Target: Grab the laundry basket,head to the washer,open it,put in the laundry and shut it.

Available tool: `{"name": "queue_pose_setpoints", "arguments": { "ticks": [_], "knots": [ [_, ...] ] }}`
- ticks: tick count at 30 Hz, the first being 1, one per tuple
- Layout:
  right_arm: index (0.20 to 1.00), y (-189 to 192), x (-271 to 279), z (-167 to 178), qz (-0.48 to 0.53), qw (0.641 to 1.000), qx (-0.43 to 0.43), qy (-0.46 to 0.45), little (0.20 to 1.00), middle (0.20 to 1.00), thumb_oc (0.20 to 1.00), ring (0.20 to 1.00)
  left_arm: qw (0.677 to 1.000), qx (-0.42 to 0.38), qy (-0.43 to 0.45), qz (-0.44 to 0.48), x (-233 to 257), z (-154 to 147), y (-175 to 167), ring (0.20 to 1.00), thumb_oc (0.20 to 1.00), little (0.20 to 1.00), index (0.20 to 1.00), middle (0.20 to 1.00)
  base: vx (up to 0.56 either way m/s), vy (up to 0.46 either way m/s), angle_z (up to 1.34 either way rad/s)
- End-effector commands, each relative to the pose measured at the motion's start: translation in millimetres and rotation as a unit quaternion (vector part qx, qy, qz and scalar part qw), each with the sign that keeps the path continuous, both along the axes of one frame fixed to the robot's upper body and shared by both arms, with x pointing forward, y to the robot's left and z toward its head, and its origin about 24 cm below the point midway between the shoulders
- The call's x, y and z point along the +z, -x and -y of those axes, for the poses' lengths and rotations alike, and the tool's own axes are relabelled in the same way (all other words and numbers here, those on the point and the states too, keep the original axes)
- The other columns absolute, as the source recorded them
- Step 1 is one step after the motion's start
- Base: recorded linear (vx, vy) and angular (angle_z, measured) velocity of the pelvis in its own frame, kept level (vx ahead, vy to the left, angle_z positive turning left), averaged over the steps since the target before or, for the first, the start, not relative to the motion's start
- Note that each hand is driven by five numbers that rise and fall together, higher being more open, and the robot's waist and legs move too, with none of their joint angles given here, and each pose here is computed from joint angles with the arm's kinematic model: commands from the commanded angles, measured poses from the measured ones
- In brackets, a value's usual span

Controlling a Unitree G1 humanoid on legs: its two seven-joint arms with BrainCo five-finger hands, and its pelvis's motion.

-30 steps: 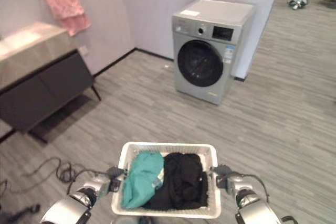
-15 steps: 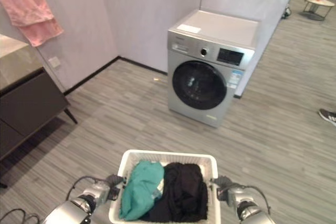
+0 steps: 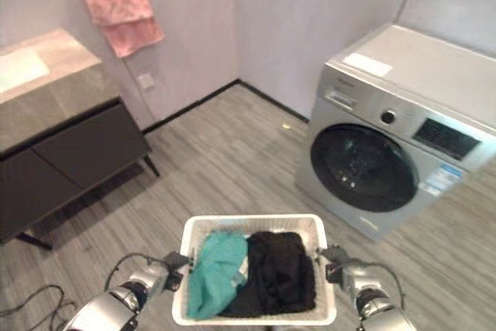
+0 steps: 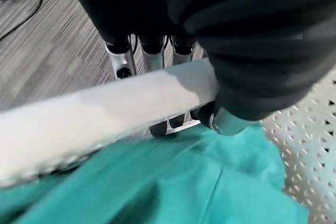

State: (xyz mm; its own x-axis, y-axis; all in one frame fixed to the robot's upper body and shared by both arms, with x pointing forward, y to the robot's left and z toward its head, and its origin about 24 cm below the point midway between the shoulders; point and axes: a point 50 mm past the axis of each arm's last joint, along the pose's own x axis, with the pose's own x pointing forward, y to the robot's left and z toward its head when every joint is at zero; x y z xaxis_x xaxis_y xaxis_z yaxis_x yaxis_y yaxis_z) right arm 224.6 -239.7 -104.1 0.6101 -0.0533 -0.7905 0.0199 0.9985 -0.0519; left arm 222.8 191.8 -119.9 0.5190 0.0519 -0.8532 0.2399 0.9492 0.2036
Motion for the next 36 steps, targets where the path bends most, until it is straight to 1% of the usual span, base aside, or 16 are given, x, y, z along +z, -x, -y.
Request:
{"name": "queue_pose_setpoints", "arguments": {
  "ticks": [1, 8, 10, 11, 15, 17, 20, 22, 25, 27, 30, 31, 32, 33, 35, 36],
  "knots": [
    [0.2, 35.2, -23.1, -13.1, -0.069, 0.996, 0.035, -0.043, 0.2, 0.2, 0.2, 0.2, 0.997, -0.049, 0.033, 0.045, 17.0, 20.9, -29.3, 0.2, 0.2, 0.2, 0.2, 0.2, 0.41, -0.14, 0.58],
    [0.2, 41.7, -23.6, -2.5, -0.072, 0.996, 0.022, -0.036, 0.2, 0.2, 0.2, 0.2, 0.998, -0.033, 0.033, 0.04, 12.5, 17.8, -22.5, 0.2, 0.2, 0.2, 0.2, 0.2, 0.29, -0.197, 0.26],
    [0.2, 35.8, -19.2, 2.6, -0.062, 0.998, 0.018, -0.028, 0.2, 0.2, 0.2, 0.2, 0.998, -0.036, 0.033, 0.051, 17.5, 18.9, -29.6, 0.2, 0.2, 0.2, 0.2, 0.2, 0.17, -0.257, 0.01],
    [0.2, 32.8, -15.9, 9.0, -0.057, 0.998, 0.01, -0.02, 0.2, 0.2, 0.2, 0.2, 0.997, -0.038, 0.033, 0.066, 24.4, 20.4, -39.1, 0.2, 0.2, 0.2, 0.2, 0.2, 0.12, -0.216, -0.11],
    [0.2, 27.1, -10.9, 15.5, -0.052, 0.999, 0.009, -0.009, 0.2, 0.2, 0.2, 0.2, 0.996, -0.041, 0.033, 0.075, 30.4, 22.7, -47.4, 0.2, 0.2, 0.2, 0.2, 0.2, 0.16, -0.086, -0.31],
    [0.2, 24.1, -8.7, 15.2, -0.045, 0.999, 0.014, -0.009, 0.2, 0.2, 0.2, 0.2, 0.996, -0.041, 0.028, 0.079, 32.2, 21.8, -49.6, 0.2, 0.2, 0.2, 0.2, 0.2, 0.3, 0.023, -0.6],
    [0.2, 13.7, -4.7, -0.7, -0.029, 0.997, 0.073, -0.017, 0.2, 0.2, 0.2, 0.2, 0.997, -0.03, 0.02, 0.069, 29.0, 13.9, -44.9, 0.2, 0.2, 0.2, 0.2, 0.2, 0.34, 0.01, -0.87],
    [0.2, 13.4, -4.8, -1.8, -0.03, 0.997, 0.075, -0.019, 0.2, 0.2, 0.2, 0.2, 0.998, -0.027, 0.02, 0.057, 25.0, 10.4, -39.3, 0.2, 0.2, 0.2, 0.2, 0.2, 0.2, 0.048, -0.99],
    [0.2, 26.6, -14.4, -5.9, -0.049, 0.997, 0.053, -0.037, 0.2, 0.2, 0.2, 0.2, 0.999, -0.026, 0.021, 0.036, 14.9, 9.0, -24.9, 0.2, 0.2, 0.2, 0.2, 0.2, 0.22, 0.09, -0.65],
    [0.2, 39.8, -21.4, -1.8, -0.067, 0.997, 0.031, -0.037, 0.2, 0.2, 0.2, 0.2, 0.999, -0.017, 0.022, 0.034, 11.9, 4.2, -19.4, 0.2, 0.2, 0.2, 0.2, 0.2, 0.14, 0.114, 0.07],
    [0.2, 40.4, -22.4, -2.2, -0.077, 0.995, 0.047, -0.029, 0.2, 0.2, 0.2, 0.2, 0.999, 0.009, 0.03, 0.04, 10.8, -1.1, -16.4, 0.2, 0.2, 0.2, 0.2, 0.2, -0.01, 0.039, -0.28],
    [0.2, 36.8, -21.8, -5.3, -0.078, 0.995, 0.061, -0.024, 0.2, 0.2, 0.2, 0.2, 0.998, 0.024, 0.03, 0.041, 10.6, -6.8, -14.7, 0.2, 0.2, 0.2, 0.2, 0.2, -0.09, -0.159, -1.1],
    [0.2, 34.2, -22.0, -9.4, -0.081, 0.994, 0.074, -0.022, 0.2, 0.2, 0.2, 0.2, 0.998, 0.045, 0.023, 0.045, 11.9, -19.3, -13.1, 0.2, 0.2, 0.2, 0.2, 0.2, -0.09, -0.173, -2.01],
    [0.2, 31.9, -21.3, -10.8, -0.078, 0.994, 0.073, -0.024, 0.2, 0.2, 0.2, 0.2, 0.998, 0.045, 0.02, 0.046, 13.3, -21.7, -14.6, 0.2, 0.2, 0.2, 0.2, 0.2, -0.05, -0.149, -2.93],
    [0.2, 32.4, -20.8, -6.8, -0.081, 0.994, 0.073, -0.021, 0.2, 0.2, 0.2, 0.2, 0.998, 0.03, 0.02, 0.047, 15.5, -16.7, -19.4, 0.2, 0.2, 0.2, 0.2, 0.2, -0.02, -0.129, -2.47],
    [0.2, 34.2, -21.6, -5.5, -0.083, 0.994, 0.062, -0.022, 0.2, 0.2, 0.2, 0.2, 0.999, 0.012, 0.013, 0.051, 18.7, -13.5, -25.0, 0.2, 0.2, 0.2, 0.2, 0.2, -0.02, -0.159, -0.66]
  ]
}}
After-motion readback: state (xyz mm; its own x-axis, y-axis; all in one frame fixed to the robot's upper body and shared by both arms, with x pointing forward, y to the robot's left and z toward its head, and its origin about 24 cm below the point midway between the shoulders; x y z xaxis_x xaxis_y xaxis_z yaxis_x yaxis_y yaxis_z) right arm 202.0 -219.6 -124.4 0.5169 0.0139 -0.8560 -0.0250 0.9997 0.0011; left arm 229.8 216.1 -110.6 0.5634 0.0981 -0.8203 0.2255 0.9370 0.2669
